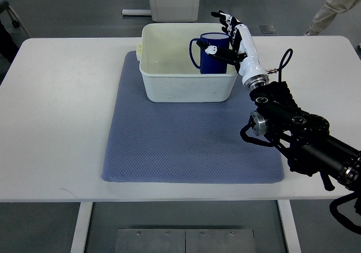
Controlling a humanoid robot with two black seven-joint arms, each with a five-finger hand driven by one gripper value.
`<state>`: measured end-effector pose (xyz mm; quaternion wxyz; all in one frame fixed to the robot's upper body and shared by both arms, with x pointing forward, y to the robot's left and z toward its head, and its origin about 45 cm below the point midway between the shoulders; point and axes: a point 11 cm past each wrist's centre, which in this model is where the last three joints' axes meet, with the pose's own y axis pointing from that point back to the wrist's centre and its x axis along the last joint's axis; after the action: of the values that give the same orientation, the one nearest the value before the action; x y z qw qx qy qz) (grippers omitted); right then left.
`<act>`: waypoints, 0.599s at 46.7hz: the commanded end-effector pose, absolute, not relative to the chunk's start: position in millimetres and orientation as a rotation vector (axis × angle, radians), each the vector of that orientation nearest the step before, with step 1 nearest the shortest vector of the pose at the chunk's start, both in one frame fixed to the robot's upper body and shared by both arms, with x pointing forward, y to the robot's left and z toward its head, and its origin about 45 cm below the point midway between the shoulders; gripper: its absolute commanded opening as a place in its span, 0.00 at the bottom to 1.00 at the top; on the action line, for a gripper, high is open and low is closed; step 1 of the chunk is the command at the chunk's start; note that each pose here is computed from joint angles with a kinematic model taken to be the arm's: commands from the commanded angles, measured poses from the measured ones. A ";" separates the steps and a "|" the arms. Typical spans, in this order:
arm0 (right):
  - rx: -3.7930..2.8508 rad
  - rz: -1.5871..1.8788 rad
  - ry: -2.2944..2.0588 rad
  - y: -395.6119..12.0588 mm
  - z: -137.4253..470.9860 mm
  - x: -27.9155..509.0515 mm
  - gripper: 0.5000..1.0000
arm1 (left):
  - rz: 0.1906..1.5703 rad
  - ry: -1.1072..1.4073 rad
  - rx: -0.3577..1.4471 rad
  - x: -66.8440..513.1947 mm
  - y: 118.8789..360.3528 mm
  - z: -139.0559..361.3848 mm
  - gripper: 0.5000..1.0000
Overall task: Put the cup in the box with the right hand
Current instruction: 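Lower the mug into the box and open the right hand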
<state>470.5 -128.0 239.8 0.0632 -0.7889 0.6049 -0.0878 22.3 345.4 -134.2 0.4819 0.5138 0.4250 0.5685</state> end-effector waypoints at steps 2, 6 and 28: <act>-2.385 -0.266 1.821 -126.7 240.9 470.2 0.95 | 1.387 1.037 1.251 22.4 345.2 -134.3 1.00; -2.384 -0.265 1.818 -126.2 241.8 470.3 0.95 | 1.387 1.037 1.251 22.4 345.2 -134.3 1.00; -2.381 -0.303 1.699 -118.2 291.9 474.3 0.97 | 1.387 1.037 1.251 22.4 345.2 -134.3 1.00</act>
<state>472.8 -106.9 287.0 0.1020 -0.8078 0.5722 -0.0980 22.2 345.5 -134.2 0.4815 0.5137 0.4250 0.5688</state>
